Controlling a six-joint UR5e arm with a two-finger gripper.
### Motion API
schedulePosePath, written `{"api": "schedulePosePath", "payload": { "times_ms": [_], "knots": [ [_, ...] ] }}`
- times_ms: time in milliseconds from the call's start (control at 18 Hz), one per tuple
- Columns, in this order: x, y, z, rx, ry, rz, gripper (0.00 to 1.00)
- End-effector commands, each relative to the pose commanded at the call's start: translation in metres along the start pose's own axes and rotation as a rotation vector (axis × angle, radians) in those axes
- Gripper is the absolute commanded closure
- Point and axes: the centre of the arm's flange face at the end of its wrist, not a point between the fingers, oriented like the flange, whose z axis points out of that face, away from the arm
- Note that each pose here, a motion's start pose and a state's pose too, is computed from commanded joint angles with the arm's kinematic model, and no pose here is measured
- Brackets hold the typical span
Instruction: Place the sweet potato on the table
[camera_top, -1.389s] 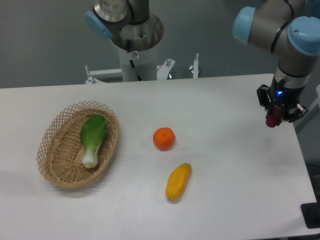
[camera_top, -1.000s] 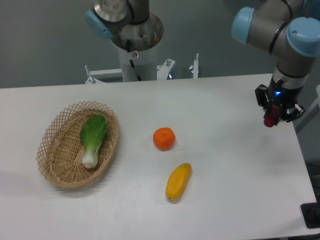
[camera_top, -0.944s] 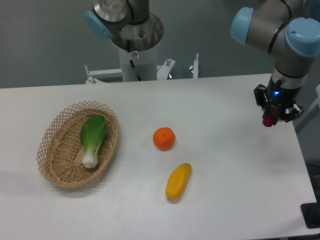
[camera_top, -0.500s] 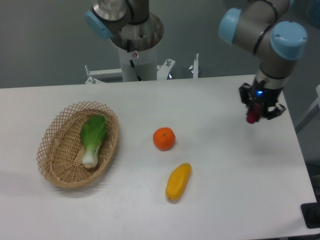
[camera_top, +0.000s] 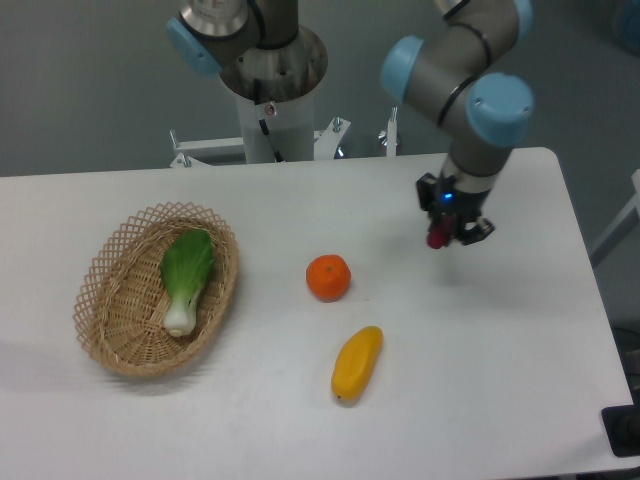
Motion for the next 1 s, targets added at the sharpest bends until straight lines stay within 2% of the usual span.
{"api": "schedulePosePath", "payload": {
  "times_ms": [222,278,389,444,556,611,778,1000],
  "knots": [
    [0.009,-0.02,0.019,-0.003,0.04,-0.001,0.78],
    [0.01,-0.023,0.022,-0.005,0.048,0.004,0.7],
    [0.011,-0.024,0.024,-0.005,0.051,0.007,0.47],
    [0.011,-0.025,0.024,-0.006,0.051,0.009,0.42],
    [0.011,-0.024,0.023,-0.004,0.049,0.007,0.08],
    [0.011,-0.024,0.023,-0.004,0.048,0.008,0.0],
    [0.008,-0.024,0.01,-0.004,0.02,0.007,0.0],
    [-0.017,-0.022,-0.017,-0.006,-0.037,0.003,0.0]
  ]
}}
